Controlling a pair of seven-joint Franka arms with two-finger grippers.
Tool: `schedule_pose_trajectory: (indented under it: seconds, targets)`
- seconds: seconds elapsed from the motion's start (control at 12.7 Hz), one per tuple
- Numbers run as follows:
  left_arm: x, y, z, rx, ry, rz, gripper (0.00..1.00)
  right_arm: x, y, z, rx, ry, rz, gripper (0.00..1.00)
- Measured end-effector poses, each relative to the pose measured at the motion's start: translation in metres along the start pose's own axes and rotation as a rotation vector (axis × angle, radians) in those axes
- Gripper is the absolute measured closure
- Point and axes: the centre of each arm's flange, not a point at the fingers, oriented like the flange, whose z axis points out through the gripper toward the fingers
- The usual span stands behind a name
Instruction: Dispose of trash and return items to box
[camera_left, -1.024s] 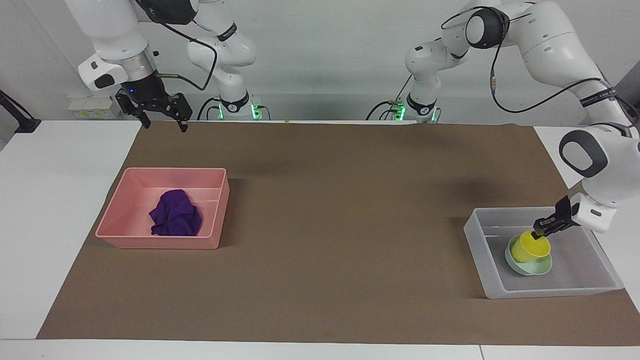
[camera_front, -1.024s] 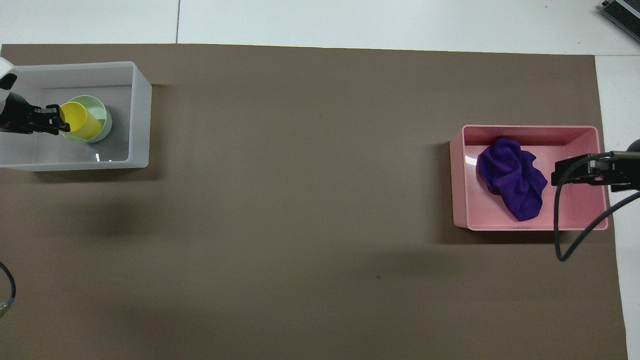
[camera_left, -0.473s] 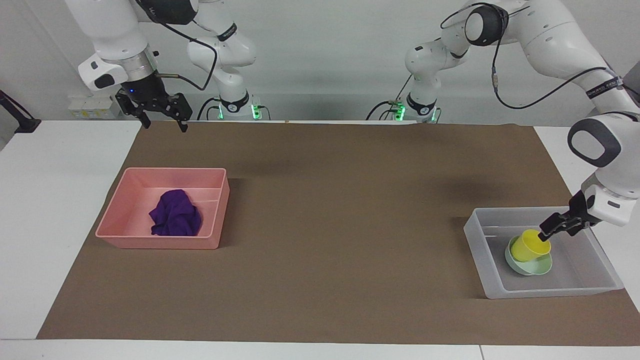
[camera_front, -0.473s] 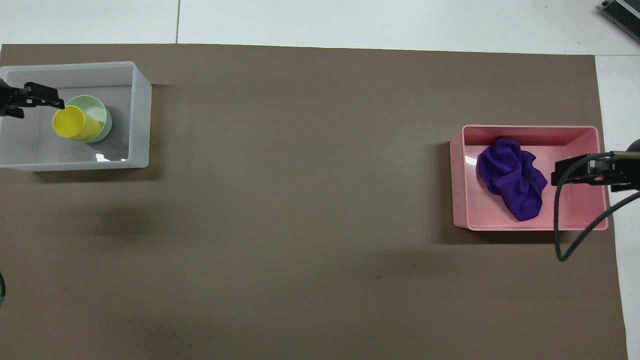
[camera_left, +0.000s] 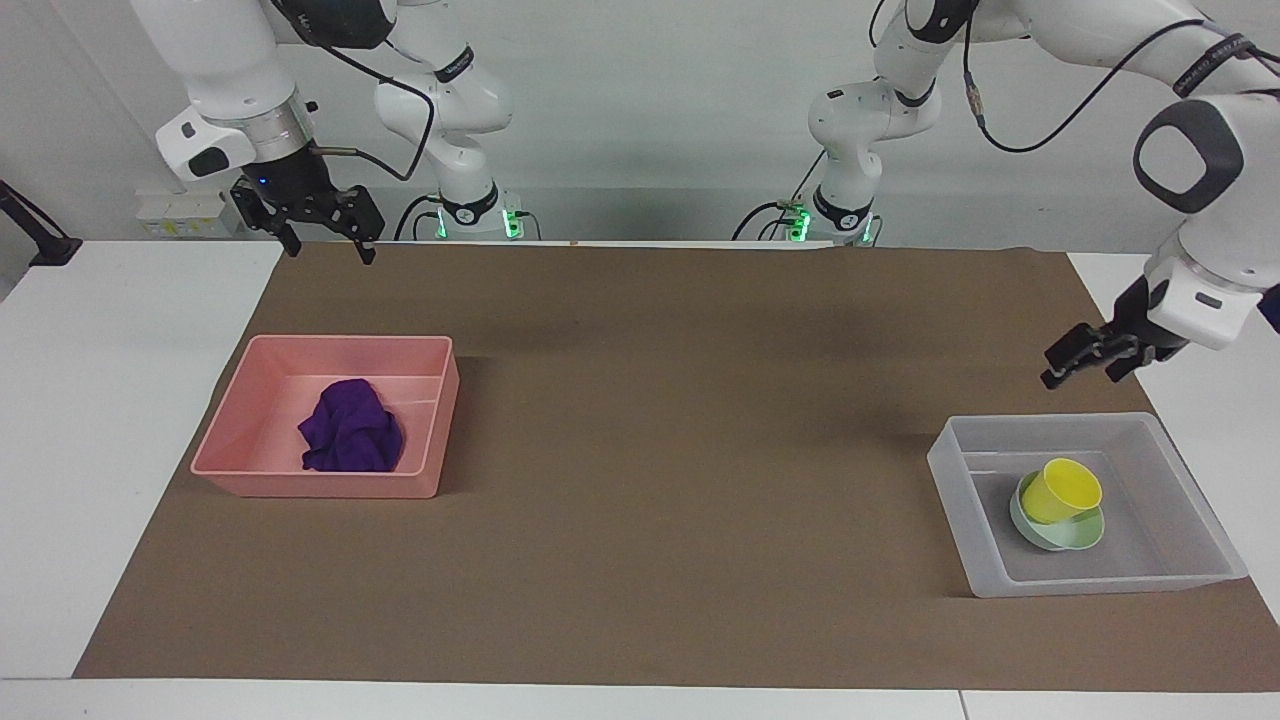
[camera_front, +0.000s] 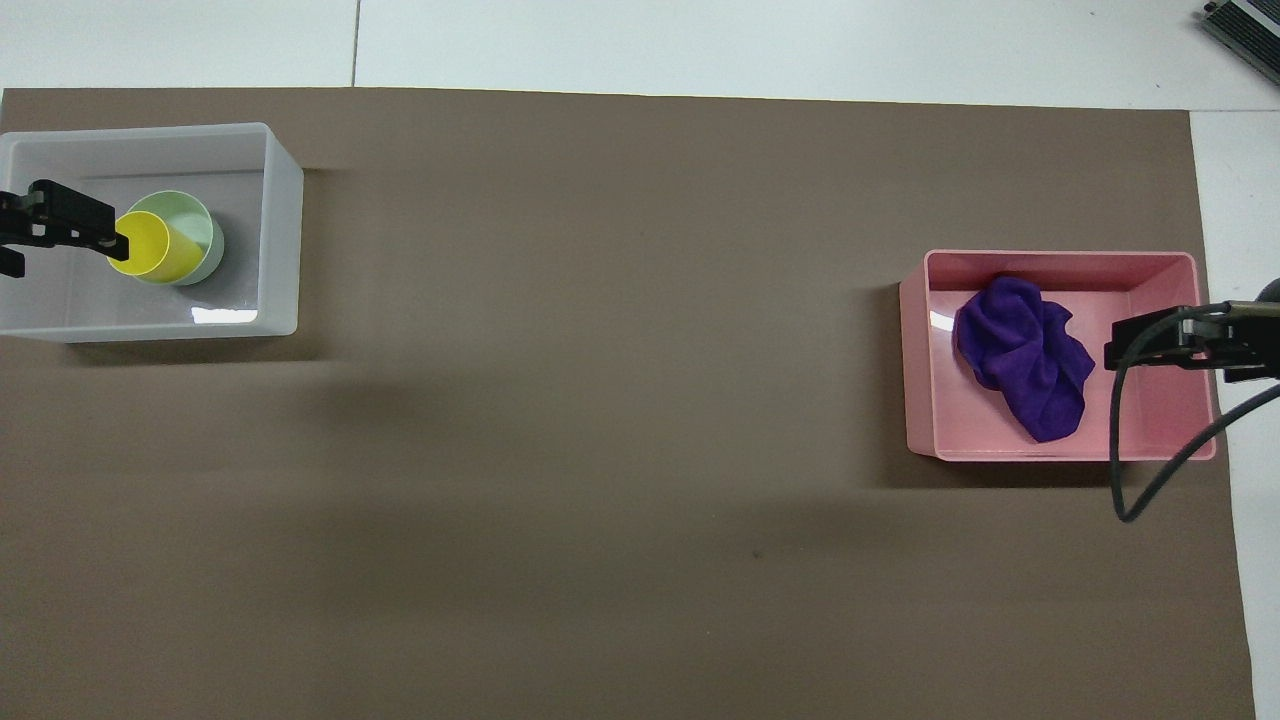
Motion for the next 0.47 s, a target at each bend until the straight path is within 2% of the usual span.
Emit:
schedule_pose_trajectory:
  seconds: [0.24,0.32,0.47]
  targets:
    - [-0.008,0.031,-0.002,0.158,-0.015,0.043,0.00,0.000,0.000,-0.002,0.001,0.005,0.000,0.00]
    - [-0.015,0.039,-0.006,0.157,-0.028,0.048,0.00,0.000,0.000,-0.002,0.001,0.005,0.000,0.00]
    - [-0.035,0.043,-0.017,0.108,-0.030,0.043,0.00,0.000,0.000,-0.002,0.001,0.004,0.000,0.00]
